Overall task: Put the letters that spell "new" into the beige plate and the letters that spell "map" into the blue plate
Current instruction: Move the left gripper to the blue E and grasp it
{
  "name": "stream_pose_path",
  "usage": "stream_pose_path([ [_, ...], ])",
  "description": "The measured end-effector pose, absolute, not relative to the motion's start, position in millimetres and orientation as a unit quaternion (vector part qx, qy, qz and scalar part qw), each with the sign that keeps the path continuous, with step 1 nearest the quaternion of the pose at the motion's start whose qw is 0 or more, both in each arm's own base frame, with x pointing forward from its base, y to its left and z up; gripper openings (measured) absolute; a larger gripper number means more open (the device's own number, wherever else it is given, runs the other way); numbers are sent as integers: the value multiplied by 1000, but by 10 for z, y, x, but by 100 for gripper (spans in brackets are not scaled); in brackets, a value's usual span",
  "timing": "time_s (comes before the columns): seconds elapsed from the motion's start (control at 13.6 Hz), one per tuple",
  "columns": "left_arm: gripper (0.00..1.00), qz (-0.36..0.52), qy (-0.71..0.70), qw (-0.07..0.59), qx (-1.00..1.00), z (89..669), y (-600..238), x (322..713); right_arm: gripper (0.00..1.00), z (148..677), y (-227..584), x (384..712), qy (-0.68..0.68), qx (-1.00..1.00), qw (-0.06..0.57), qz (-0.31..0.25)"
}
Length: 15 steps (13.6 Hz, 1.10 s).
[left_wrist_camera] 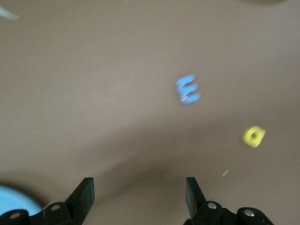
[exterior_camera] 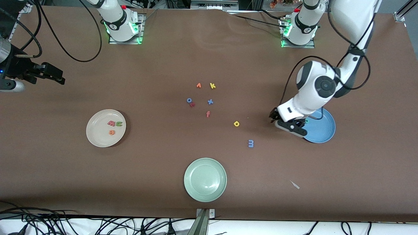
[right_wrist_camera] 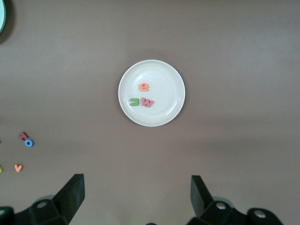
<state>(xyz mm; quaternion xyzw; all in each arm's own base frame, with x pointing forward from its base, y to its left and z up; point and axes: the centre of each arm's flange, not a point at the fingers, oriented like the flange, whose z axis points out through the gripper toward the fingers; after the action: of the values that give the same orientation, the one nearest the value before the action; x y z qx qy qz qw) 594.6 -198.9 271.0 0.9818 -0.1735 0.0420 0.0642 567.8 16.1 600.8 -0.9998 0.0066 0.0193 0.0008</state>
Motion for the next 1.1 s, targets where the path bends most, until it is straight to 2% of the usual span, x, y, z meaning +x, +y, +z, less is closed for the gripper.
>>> stream_pose_path([
  [0.51, 84, 63, -150, 93, 982, 2219, -2710, 6301, 100, 5884, 184, 5730, 5, -1000, 0, 24],
  [0.74, 79, 75, -151, 92, 981, 1998, -2794, 6381, 100, 5885, 220, 5729, 2, -1000, 0, 24],
  [1.1, 80, 71, -150, 86, 982, 1792, -2760, 6427, 100, 5885, 251, 5728, -1, -1000, -2, 24],
])
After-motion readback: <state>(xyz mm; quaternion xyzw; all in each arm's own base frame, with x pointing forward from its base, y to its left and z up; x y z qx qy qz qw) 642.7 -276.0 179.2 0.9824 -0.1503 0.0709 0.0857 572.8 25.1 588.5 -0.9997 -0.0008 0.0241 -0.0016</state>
